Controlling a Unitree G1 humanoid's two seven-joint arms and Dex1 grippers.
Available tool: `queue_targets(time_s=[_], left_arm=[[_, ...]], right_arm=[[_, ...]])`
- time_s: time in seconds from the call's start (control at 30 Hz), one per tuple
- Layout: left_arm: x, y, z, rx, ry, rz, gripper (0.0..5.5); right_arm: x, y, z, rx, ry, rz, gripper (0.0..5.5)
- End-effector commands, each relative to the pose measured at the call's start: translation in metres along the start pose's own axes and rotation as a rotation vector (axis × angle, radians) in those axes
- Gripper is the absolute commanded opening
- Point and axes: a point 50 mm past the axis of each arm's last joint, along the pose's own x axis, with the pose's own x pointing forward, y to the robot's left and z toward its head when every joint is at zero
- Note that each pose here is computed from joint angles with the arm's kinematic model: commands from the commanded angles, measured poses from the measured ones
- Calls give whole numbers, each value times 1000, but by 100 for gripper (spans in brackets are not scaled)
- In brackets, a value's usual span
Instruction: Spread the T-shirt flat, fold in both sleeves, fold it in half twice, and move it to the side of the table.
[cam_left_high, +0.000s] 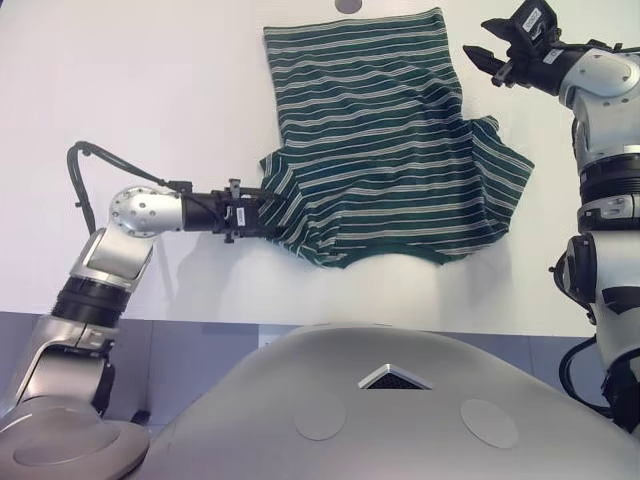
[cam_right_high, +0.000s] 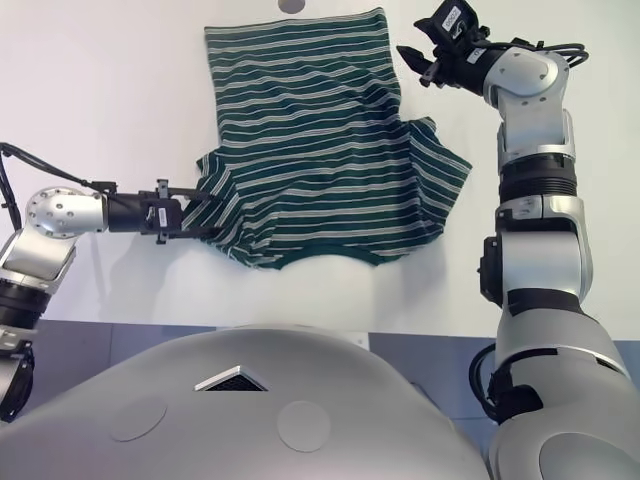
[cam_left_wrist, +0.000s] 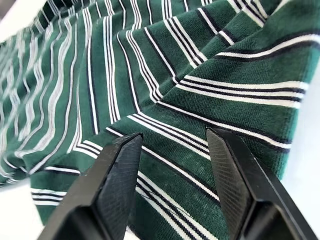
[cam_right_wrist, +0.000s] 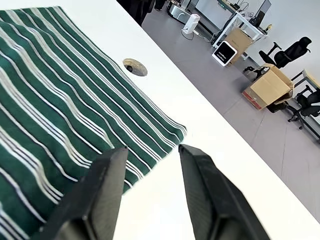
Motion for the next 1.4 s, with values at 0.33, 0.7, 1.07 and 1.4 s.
queue_targets(time_s=[0.33, 0.7, 1.07, 1.4], left_arm=[[-43, 3, -9, -105, 111, 115, 233], [-35, 17, -25, -162, 150, 295, 233], [-45, 17, -51, -98, 311, 311, 233], [-123, 40, -19, -125, 190, 525, 233]], right_arm=[[-20, -19, 8, -6, -28, -49, 191], [-20, -10, 14, -1, -70, -4, 191], [-22, -9, 7, 13, -51, -31, 191], [-46, -10, -14, 70, -12, -103, 191]])
